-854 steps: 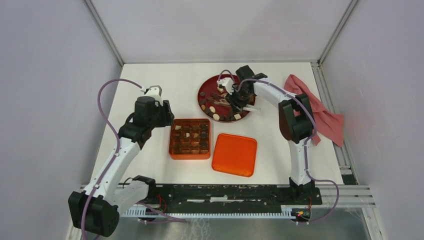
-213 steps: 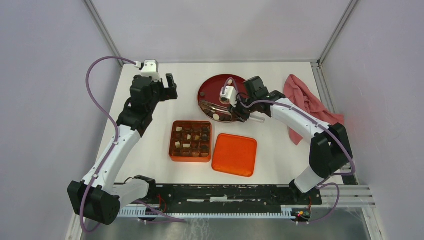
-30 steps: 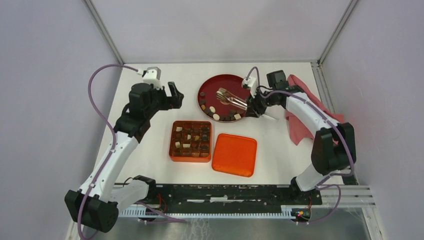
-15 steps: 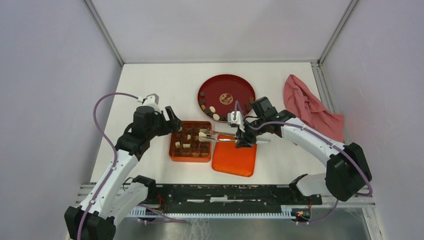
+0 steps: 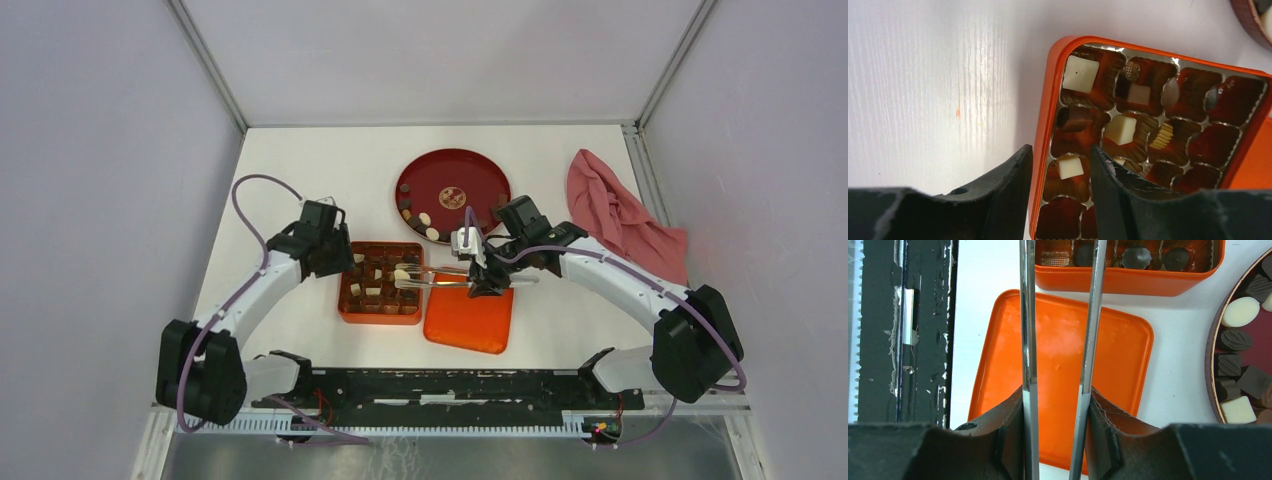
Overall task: Pack the chocolate
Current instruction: Pick up the packing box from the center of the board.
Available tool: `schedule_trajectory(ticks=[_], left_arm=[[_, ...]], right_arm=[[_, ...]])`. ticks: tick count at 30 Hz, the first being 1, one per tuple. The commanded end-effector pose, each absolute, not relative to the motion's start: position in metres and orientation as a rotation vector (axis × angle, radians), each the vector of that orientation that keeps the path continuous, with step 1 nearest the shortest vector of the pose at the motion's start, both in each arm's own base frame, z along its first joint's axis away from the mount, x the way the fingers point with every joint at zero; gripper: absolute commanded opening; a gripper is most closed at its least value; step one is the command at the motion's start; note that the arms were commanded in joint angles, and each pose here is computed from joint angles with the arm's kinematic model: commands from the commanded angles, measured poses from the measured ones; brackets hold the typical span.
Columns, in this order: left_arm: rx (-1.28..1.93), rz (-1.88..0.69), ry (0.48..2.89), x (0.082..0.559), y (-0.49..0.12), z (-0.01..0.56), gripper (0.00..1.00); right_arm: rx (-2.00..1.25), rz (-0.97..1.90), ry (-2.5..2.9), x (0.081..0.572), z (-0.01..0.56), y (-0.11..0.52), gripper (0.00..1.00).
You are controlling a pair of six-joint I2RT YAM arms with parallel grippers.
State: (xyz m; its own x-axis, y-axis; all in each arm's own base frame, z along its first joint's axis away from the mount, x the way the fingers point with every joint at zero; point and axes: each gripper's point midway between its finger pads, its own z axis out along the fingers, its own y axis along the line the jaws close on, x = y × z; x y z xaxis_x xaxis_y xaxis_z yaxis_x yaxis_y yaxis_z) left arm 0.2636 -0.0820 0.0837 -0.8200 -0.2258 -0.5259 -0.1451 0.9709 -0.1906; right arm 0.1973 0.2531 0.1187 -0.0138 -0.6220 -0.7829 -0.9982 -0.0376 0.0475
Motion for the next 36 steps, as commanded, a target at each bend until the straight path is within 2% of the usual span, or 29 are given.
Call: schedule_trajectory(ticks=[1,17,29,36], left_arm=[[-0.15,-0.12,2.579,0.279,-0.08,0.089,0.51],[-0.005,-0.096,2.694,0.297,-0.082,0.07,0.37],[-0.009,-0.116,2.755,0.28,-0.082,0.053,0.35],[-0.011,-0.118,2.775,0.277,-0.082,0.046,0.21]], right_arm=[[-1.717,0.859,1.6,0.202,0.131,0.26,0.0],[-1.728,0.861,1.608,0.201,0.127,0.26,0.0],[-1.728,0.861,1.614,0.201,0.126,0.26,0.0],[-1.732,0.866,1.63,0.201,0.122,0.26,0.0]])
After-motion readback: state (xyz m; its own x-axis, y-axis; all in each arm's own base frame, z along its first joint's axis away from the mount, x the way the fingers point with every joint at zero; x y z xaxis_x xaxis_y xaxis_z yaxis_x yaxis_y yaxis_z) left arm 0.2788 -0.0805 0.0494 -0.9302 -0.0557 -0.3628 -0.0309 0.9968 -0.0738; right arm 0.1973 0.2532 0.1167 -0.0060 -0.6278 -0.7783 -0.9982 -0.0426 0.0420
